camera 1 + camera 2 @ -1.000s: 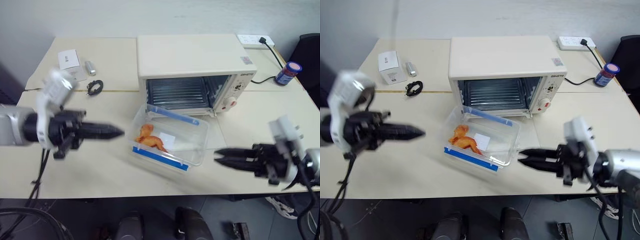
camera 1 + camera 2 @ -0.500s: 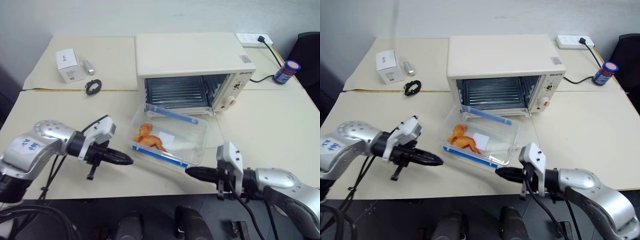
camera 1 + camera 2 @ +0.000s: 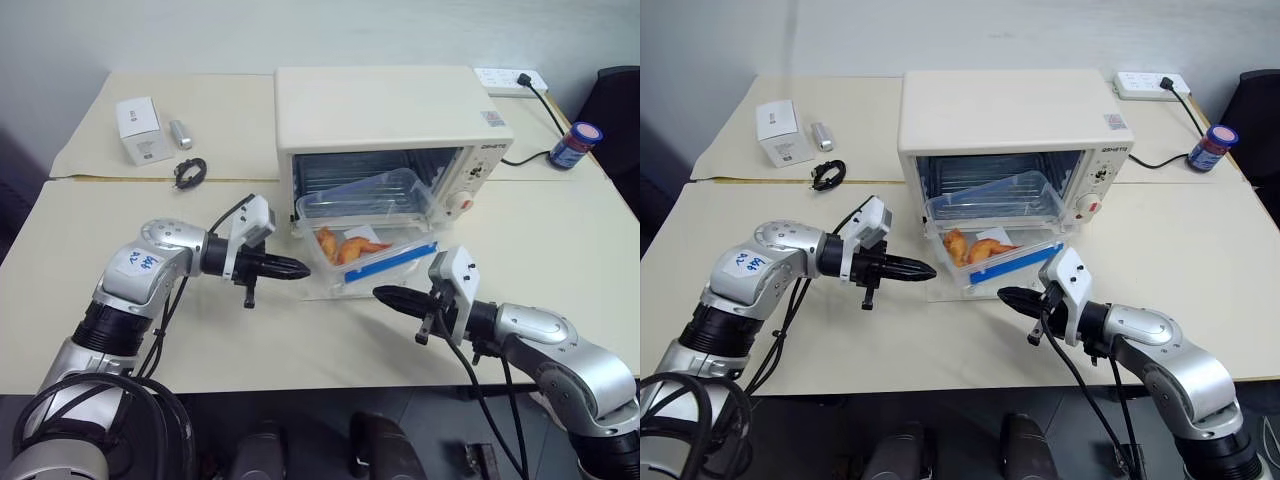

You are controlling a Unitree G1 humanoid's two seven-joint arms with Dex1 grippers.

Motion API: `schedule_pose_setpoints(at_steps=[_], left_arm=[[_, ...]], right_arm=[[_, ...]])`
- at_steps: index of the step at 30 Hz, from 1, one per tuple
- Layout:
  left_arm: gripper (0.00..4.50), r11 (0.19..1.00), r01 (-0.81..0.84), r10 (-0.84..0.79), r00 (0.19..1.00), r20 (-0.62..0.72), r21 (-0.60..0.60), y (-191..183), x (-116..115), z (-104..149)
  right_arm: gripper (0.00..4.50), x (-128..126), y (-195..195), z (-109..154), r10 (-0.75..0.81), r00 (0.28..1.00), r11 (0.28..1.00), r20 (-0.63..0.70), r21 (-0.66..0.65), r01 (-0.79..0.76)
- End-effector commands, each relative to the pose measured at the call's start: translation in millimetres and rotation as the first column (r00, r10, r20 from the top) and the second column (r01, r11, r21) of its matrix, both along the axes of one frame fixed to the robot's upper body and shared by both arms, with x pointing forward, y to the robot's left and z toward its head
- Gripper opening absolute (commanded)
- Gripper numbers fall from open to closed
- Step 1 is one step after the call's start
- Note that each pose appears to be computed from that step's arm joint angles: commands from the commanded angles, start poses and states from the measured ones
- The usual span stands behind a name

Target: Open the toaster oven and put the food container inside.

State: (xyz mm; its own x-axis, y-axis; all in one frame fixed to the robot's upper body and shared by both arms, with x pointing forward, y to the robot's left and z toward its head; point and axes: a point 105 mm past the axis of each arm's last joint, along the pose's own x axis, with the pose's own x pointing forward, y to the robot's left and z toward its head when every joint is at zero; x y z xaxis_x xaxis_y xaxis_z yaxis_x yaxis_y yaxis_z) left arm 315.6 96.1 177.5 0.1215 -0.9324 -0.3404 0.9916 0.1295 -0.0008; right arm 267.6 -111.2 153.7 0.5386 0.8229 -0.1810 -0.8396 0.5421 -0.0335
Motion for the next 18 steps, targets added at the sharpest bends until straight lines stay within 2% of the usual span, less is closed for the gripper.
schedule_pose_setpoints(at_steps=[1,4,11,18], left_arm=[[0.00,1.000,0.022,-0.021,0.998,0.052,-0.017,-5,-2,14],[0.00,1.000,0.016,-0.015,0.998,0.054,-0.025,-5,-1,16],[0.00,0.990,-0.110,0.119,0.986,0.117,-0.084,0,20,30],[0.00,0.987,-0.040,0.050,0.997,0.062,-0.158,22,-16,64]], right_arm=[[0.03,-1,5,6,0.020,1.000,1.000,0.021,0.007,-0.020],[0.03,0,5,9,0.021,1.000,1.000,0.022,0.008,-0.021],[0.03,18,7,20,-0.014,0.997,1.000,0.076,0.029,0.012],[0.03,54,20,31,-0.054,0.987,0.998,0.149,0.033,0.050]])
